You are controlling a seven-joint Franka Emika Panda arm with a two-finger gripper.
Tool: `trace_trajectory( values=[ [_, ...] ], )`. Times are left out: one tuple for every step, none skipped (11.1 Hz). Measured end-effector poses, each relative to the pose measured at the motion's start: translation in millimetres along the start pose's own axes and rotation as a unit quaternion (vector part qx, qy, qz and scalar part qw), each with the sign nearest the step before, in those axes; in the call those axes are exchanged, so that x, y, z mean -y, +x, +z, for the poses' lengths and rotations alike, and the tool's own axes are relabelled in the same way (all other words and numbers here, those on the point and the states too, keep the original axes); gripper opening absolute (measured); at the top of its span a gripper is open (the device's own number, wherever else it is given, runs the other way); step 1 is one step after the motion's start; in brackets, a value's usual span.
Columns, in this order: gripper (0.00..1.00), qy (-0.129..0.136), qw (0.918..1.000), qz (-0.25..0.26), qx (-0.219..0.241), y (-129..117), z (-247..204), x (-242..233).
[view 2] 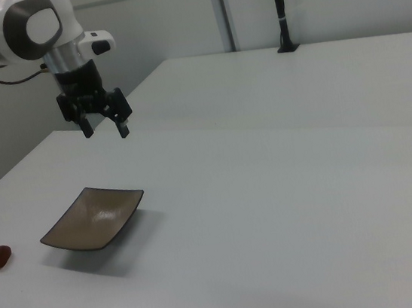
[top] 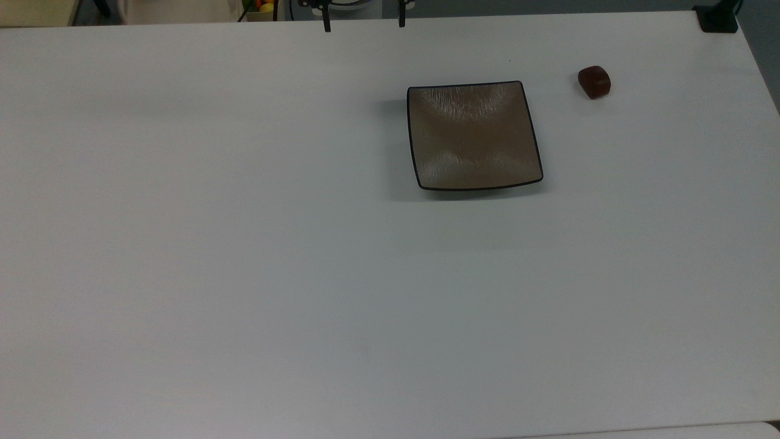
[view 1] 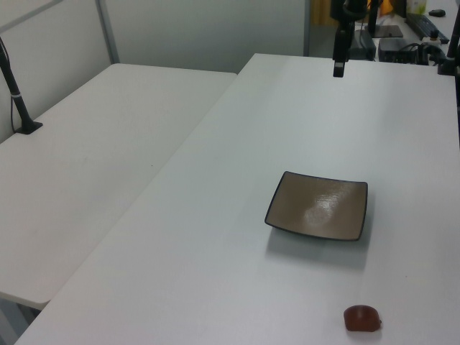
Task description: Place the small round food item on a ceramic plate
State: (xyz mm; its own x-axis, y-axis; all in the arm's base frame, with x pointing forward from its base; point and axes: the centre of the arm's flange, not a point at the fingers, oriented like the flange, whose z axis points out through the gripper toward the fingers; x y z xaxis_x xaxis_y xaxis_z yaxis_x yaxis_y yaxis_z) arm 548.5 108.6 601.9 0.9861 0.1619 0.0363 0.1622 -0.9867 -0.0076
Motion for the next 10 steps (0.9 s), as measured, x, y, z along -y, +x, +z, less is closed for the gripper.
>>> trace_trajectory(
  values=[
    [1.0,0.0,1.0,0.0,0.0,0.0,0.1,0.1],
    [1.0,0.0,1.0,0.0,0.0,0.0,0.1,0.3],
    [1.0,0.0,1.0,-0.001,0.0,0.0,0.1,0.7],
    [1.0,0.0,1.0,-0.001,0.0,0.0,0.1,1.2],
    [1.0,0.0,1.0,-0.002,0.0,-0.1,0.1,2.0],
    [1.0,0.001,1.0,-0.004,0.0,-0.2,0.0,5.3],
    [1.0,0.004,0.9999,-0.012,0.0,-0.7,-0.3,14.6],
    [1.0,0.009,0.9997,-0.025,0.0,-2.0,-0.9,31.0],
    [1.0,0.013,0.9994,-0.033,-0.001,-4.4,-1.7,51.3],
    [1.0,0.015,0.9994,-0.03,0.0,-7.9,-2.3,74.2]
  ],
)
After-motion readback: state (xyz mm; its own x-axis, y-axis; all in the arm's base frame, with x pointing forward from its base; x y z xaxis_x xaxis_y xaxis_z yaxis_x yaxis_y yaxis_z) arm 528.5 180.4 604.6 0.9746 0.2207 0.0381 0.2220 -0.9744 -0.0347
